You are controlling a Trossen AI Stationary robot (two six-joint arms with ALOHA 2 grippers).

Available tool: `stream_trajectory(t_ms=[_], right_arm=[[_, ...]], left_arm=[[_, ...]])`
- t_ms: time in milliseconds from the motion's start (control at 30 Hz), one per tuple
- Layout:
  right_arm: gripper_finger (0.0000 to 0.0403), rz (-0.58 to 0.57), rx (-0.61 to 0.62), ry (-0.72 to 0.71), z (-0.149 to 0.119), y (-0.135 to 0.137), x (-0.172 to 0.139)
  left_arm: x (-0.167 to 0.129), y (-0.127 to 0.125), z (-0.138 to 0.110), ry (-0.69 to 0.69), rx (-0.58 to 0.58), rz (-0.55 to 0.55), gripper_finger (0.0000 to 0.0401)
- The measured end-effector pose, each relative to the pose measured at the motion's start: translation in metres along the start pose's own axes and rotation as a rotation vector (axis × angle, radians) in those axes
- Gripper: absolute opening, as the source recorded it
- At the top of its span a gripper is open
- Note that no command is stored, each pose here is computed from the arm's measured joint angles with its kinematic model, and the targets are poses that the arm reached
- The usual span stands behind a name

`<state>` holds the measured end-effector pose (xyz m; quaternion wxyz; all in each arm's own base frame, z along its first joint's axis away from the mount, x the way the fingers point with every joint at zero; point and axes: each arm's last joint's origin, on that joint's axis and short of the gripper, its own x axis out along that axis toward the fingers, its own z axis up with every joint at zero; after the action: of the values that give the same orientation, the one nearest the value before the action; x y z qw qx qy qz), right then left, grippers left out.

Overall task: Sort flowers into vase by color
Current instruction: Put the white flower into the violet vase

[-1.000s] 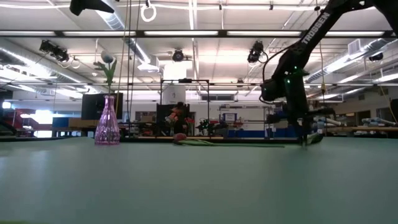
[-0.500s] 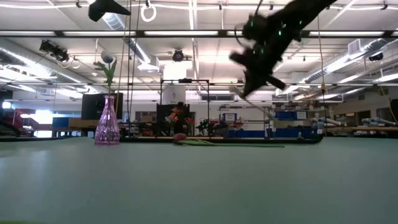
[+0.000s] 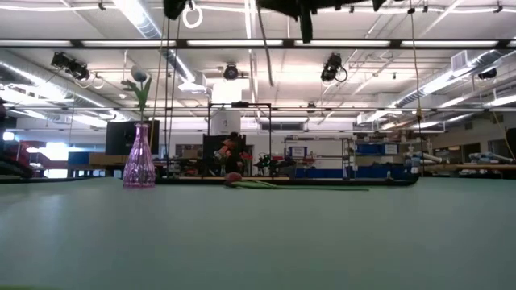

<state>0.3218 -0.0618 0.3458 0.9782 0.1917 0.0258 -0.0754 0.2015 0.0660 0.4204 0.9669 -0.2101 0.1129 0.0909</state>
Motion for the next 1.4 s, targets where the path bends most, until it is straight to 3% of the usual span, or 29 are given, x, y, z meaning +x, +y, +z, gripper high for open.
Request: stream_trajectory(t_ms=[367, 667, 800, 1000, 1133, 1233, 1400], right_arm=[[0.0005, 0.083, -0.097, -0.036, -0.004, 0.025, 0.001], [0.0005, 0.105, -0.121, -0.028, -0.008, 0.033, 0.001], [0.0005, 0.096, -0.133, -0.032, -0.008, 0.035, 0.001], [0.0019, 0.079, -0.130, -0.025, -0.009, 0.034, 0.001], [0.0063, 0.027, -0.106, -0.011, -0.011, 0.032, 0.001], [0.0102, -0.077, -0.062, 0.008, -0.015, 0.027, 0.001], [0.0145, -0.284, 0.035, 0.079, -0.026, 0.016, -0.001]], left_arm=[[0.058, -0.010, -0.005, -0.017, 0.059, -0.093, 0.0231], [0.079, -0.019, -0.008, -0.049, 0.075, -0.131, 0.0222], [0.079, -0.018, -0.008, -0.058, 0.074, -0.101, 0.0166], [0.079, -0.019, -0.008, -0.048, 0.110, -0.139, 0.0022], [0.079, -0.019, -0.009, -0.037, 0.130, -0.143, 0.0013], [0.071, -0.014, -0.010, -0.014, 0.152, -0.072, 0.0009], [0.039, 0.001, -0.010, 0.024, 0.182, 0.197, 0.0006]])
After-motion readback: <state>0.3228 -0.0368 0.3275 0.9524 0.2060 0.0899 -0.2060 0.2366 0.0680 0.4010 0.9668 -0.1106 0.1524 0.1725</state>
